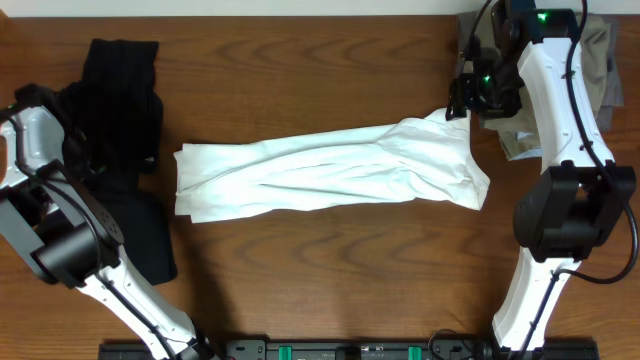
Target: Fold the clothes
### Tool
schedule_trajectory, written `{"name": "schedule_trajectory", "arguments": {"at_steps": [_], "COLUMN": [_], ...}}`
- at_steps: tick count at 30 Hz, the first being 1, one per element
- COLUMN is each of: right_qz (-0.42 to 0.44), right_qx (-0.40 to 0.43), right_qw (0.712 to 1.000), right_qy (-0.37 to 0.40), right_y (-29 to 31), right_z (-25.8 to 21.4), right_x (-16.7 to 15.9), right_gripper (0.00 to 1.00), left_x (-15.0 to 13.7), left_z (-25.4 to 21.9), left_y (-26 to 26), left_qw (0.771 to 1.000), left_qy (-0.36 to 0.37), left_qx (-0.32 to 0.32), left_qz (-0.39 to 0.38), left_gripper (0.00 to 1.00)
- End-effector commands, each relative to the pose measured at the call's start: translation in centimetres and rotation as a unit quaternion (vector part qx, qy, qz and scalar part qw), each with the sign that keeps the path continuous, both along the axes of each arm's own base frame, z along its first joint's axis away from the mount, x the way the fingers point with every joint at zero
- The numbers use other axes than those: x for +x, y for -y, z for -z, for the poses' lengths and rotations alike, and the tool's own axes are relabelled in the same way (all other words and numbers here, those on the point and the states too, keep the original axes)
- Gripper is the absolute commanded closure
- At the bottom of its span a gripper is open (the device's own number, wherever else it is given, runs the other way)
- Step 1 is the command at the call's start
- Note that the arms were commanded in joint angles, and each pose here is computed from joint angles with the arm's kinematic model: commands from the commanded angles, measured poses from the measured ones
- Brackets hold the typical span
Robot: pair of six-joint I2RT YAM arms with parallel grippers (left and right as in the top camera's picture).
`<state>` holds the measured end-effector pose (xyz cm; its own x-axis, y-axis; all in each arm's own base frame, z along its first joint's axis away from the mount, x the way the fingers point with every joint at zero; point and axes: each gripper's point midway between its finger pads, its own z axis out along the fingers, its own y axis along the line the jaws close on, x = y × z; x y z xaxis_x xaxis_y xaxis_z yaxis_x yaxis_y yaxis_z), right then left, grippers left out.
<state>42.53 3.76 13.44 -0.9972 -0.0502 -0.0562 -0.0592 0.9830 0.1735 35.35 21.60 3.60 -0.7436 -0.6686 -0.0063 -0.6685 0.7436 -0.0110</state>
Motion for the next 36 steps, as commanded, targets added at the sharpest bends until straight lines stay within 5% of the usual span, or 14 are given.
{"name": "schedule_trajectory", "arguments": {"at_steps": [1,12,36], "right_qz": [0.0,0.0,-0.001], "right_qx": [0.005,0.005,0.004], "right_qw": [1.0,1.0,1.0], "right_qy": [0.014,0.013,0.014], "right_y": [-0.6,-0.6,-0.6], "right_z": [-1.0,-1.0,-1.0], "right_x": [0.2,0.2,0.2], "right_gripper": [0.36,0.32,0.33], "left_x": [2.7,4.0,-0.1], "left_z": [-4.3,-2.7,4.2], "left_y": [3.7,12.9,14.9], "left_qw": [0.996,0.975,0.954], "left_qy": [0.077,0.047,0.008], "left_qx": [-0.048,-0.067,-0.091], "left_qz": [0.019,0.208,0.285], "left_gripper": [0.28,0.27,0.28]}}
